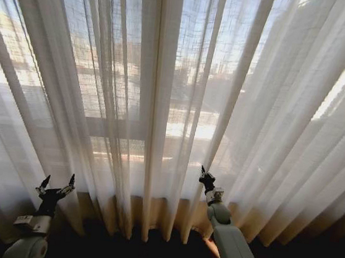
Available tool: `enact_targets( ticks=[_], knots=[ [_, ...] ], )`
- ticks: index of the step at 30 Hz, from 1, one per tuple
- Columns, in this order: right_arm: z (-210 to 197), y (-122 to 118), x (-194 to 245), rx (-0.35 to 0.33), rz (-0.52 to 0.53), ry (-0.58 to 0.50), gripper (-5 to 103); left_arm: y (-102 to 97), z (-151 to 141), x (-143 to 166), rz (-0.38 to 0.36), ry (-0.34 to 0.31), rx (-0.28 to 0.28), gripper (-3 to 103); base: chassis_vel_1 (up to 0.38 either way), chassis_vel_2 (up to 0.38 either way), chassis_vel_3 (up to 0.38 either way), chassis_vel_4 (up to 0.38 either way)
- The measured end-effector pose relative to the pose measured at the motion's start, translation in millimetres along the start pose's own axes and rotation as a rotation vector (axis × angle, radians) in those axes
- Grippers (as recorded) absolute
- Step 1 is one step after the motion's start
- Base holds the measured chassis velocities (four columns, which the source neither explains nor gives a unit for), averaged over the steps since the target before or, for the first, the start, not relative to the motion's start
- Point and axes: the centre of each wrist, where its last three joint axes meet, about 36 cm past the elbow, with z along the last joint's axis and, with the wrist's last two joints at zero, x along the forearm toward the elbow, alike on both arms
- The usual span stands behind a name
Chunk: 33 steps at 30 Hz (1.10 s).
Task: Open the curtains by pulling them apart, changing their state from closed to fully open.
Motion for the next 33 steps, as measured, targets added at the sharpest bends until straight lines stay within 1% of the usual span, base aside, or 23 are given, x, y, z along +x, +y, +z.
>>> enact_targets(
  ticks=[7, 13, 20, 33],
  knots=[
    [0.8, -7.1, 0.0, -0.003, 0.005, 0.007, 0, 0.0, 0.0, 0.0, 0.0, 0.0, 0.0, 100, -0.03, -0.035, 0.035, 0.039],
    [-2.1, -16.4, -2.3, -0.001, 0.01, 0.003, 0, 0.0, 0.0, 0.0, 0.0, 0.0, 0.0, 100, -0.134, -0.157, 0.157, 0.134],
    [-0.8, -24.1, -3.5, 0.002, 0.019, 0.007, 0, 0.0, 0.0, 0.0, 0.0, 0.0, 0.0, 100, -0.268, -0.248, 0.252, 0.242],
    [4.6, -24.2, 0.6, 0.003, 0.008, 0.013, 0, 0.0, 0.0, 0.0, 0.0, 0.0, 0.0, 100, -0.34, -0.337, 0.329, 0.344]
  ],
)
